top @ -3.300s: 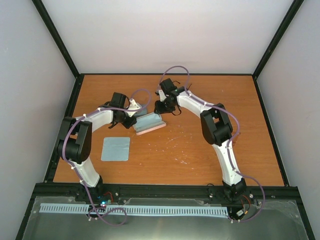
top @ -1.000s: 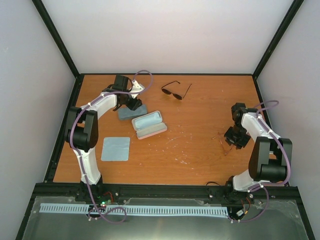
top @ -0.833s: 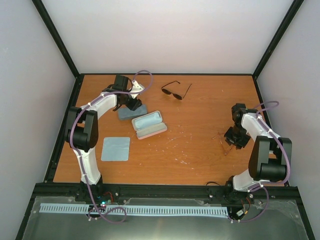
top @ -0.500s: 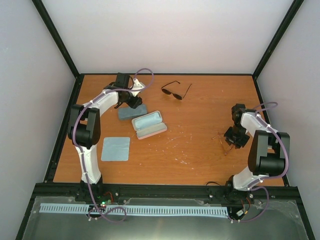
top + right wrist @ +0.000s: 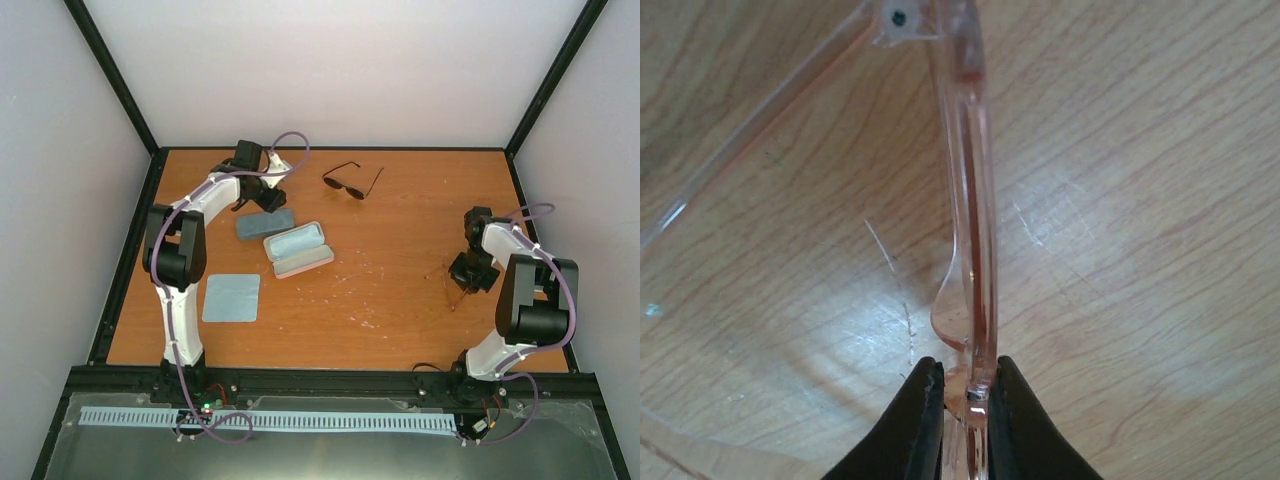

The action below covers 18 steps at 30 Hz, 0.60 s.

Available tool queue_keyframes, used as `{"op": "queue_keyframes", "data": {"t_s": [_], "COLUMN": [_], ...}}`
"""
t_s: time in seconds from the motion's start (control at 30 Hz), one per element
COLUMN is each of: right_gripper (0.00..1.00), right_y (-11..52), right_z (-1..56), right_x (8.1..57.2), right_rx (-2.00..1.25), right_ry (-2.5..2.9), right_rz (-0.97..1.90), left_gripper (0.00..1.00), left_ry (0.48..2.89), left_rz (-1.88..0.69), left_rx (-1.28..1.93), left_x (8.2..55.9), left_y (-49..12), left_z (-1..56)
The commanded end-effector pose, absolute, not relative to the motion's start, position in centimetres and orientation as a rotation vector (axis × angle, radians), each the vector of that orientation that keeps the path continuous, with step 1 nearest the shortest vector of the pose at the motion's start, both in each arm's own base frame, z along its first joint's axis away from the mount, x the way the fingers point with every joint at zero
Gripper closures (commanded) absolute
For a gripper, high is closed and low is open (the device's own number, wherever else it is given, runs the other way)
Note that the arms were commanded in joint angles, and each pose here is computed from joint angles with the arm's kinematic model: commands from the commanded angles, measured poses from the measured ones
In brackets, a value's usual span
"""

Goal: Organize the sunglasses
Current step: Pick up the sunglasses from the center of the board.

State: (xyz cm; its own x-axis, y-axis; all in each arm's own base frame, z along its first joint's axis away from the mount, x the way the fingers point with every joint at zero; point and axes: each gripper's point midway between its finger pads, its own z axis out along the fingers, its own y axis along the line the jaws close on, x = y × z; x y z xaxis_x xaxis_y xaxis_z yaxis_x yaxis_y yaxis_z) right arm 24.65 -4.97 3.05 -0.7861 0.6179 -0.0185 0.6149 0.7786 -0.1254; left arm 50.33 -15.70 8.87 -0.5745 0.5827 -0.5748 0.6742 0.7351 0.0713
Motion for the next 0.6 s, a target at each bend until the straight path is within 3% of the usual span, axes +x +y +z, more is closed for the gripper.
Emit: {"op": "queue_keyframes", "data": {"t_s": [0.0, 0.13, 0.3, 0.57], "right_gripper": [0.95, 0.97, 0.97, 0.97], "right_y": [-5.7, -5.4, -3.7, 4.6], "right_z": [2.7, 3.1, 6.3, 14.4], "right_x": [25.4, 25.9, 28.4, 33.0], "right_rx": [-1.018, -1.002, -0.952, -0.529], "right_ry": [-2.954, -2.979, -3.140, -3.376], "right_rz": [0.221, 0.182, -0.037, -0.998], "left_gripper": [0.45, 0.45, 0.45, 0.49], "left_ry": [2.343, 2.320, 2.203, 1.986], "left_rz": [-0.217, -0.250, -0.465, -0.826], "left_rx": [0.947, 0.969, 1.020, 1.092], "left_x": [51.2, 51.3, 50.1, 47.4], "left_y": [-15.9, -17.1, -20.7, -27.8], "left_z": [9.7, 10.3, 13.9, 20.6]}}
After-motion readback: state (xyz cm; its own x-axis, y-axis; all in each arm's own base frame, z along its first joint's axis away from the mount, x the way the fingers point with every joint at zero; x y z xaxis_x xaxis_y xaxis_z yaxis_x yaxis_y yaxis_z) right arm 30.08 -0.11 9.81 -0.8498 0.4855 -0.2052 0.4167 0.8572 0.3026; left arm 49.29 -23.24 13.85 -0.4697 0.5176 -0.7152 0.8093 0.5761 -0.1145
